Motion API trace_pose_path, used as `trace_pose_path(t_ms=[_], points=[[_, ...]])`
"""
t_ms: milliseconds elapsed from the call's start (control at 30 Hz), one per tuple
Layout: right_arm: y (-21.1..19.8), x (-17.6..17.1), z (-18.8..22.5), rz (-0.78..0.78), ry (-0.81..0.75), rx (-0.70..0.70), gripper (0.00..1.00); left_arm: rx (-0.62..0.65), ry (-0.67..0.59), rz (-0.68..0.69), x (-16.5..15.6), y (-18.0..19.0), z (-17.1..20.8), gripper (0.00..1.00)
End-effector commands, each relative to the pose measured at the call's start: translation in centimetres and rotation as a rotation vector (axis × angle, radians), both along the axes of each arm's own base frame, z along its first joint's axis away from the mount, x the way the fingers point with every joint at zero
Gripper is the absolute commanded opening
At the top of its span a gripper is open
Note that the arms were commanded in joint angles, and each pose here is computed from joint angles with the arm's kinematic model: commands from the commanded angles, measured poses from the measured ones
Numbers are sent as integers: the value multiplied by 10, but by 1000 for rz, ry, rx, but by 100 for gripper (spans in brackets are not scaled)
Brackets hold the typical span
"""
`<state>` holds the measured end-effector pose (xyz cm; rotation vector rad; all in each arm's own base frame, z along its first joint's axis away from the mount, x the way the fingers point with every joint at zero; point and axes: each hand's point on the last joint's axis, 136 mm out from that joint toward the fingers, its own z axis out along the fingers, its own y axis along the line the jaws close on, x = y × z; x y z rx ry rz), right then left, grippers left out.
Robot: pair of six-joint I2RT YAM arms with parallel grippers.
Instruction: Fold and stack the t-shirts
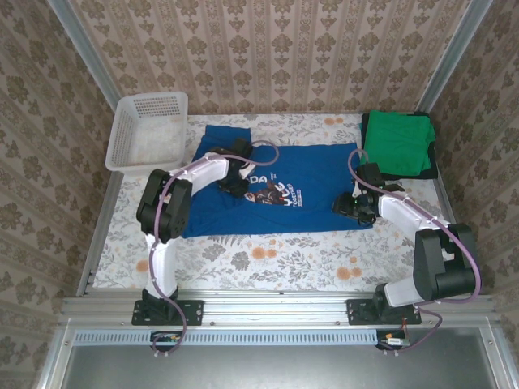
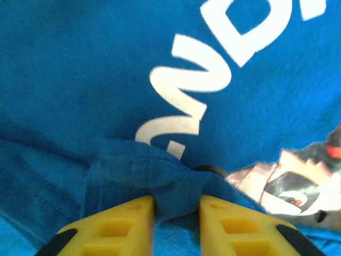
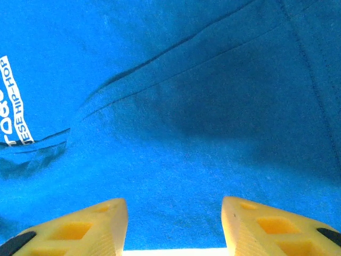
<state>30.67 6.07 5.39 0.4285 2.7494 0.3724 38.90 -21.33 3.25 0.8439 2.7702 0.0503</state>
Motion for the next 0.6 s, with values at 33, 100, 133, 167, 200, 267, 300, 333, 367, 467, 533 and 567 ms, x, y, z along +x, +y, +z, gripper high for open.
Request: trace_pose_path(t_ms=[33, 100, 133, 167, 200, 267, 300, 333, 367, 467, 533, 567], points=[[-2, -5, -6, 0, 10, -14, 52, 52, -62, -92, 13, -9, 19, 19], [-2, -5, -7, -3, 12, -14, 52, 85, -100, -127, 18, -12, 25, 15], [-3, -5, -8, -5, 13, -14, 52, 98, -111, -152, 19, -14, 26, 13], [-2, -5, -9, -5, 15, -10, 52, 112, -127, -172, 21, -16, 27, 12], [-1, -5, -10, -6, 17, -8, 52, 116, -136, -184, 22, -18, 26, 8], [0, -5, -11, -5, 20, 0, 52, 87, -142, -198, 24, -23, 24, 3], [0, -5, -12, -4, 25, 0, 52, 71, -139, -200, 25, -25, 22, 0], [0, -6, -13, -4, 27, 0, 52, 54, -131, -198, 25, -26, 20, 0], [0, -7, -13, -5, 29, -2, 52, 64, -128, -172, 26, -23, 20, 2], [-2, -9, -12, -6, 27, -7, 52, 121, -124, -31, 30, -2, 22, 25], [-2, -10, -12, -8, 26, -10, 52, 55, -90, 87, 27, 10, 22, 44], [-2, -10, -12, -7, 26, -9, 52, 9, -76, 113, 25, 12, 20, 51]])
